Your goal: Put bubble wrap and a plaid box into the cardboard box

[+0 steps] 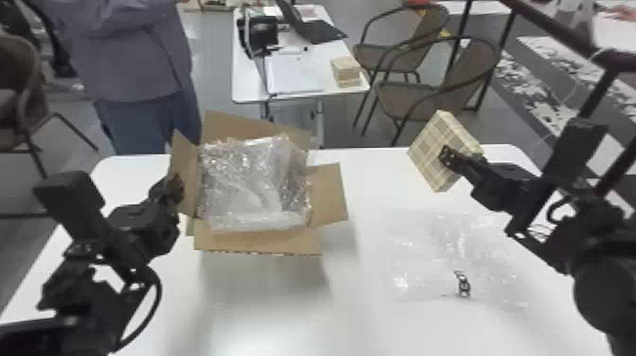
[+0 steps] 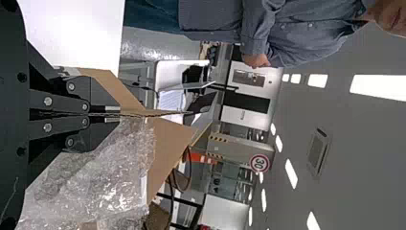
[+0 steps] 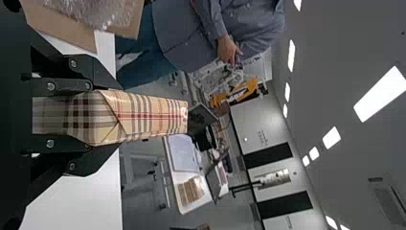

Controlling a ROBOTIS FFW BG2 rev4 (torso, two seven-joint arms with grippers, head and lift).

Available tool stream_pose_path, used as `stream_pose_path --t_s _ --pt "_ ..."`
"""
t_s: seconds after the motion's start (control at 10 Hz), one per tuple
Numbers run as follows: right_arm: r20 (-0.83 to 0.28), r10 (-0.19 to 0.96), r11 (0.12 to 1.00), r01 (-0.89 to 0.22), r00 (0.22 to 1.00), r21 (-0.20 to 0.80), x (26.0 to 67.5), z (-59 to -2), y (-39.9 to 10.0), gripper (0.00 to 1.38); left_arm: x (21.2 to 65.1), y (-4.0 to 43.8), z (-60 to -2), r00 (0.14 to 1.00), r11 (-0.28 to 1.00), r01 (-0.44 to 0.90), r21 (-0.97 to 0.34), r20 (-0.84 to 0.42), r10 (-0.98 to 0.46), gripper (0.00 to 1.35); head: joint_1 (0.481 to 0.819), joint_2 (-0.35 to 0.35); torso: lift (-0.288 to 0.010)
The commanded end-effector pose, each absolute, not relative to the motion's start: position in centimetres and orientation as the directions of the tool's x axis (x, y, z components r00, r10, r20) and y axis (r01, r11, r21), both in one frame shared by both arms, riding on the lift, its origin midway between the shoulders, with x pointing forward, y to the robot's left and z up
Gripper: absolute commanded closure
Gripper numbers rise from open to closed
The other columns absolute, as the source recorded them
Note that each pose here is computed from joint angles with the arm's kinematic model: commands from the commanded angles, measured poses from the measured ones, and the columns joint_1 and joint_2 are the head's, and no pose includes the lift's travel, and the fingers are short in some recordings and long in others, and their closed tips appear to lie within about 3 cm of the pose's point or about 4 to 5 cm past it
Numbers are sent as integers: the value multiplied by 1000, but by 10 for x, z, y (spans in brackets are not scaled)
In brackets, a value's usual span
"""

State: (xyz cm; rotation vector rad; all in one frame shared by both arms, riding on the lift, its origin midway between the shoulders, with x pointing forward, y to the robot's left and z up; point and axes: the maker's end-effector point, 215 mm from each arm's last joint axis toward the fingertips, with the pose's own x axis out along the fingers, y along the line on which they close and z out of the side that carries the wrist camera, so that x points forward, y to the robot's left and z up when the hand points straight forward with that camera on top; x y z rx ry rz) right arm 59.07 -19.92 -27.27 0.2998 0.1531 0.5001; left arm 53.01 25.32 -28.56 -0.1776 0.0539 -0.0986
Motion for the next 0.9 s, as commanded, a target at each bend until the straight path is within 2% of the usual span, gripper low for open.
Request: stream_pose_path --t_s 0.0,0.3,0.4,0.8 --pt "-70 600 768 -549 797 330 592 -266 -138 1044 530 253 -285 994 979 92 -181 -43 -102 1220 641 45 -105" --pt "-78 756 630 -690 650 356 586 -270 -41 1044 531 249 -285 993 978 100 -183 -44 -110 1220 630 157 -105" --pt "-86 795 586 -723 601 365 581 -276 -15 1044 532 248 -285 993 978 100 -185 -44 -110 1220 630 174 -105" --pt "-107 894 442 -819 435 365 569 -307 66 1044 534 244 -287 992 976 107 -189 -46 -118 1220 643 268 -105"
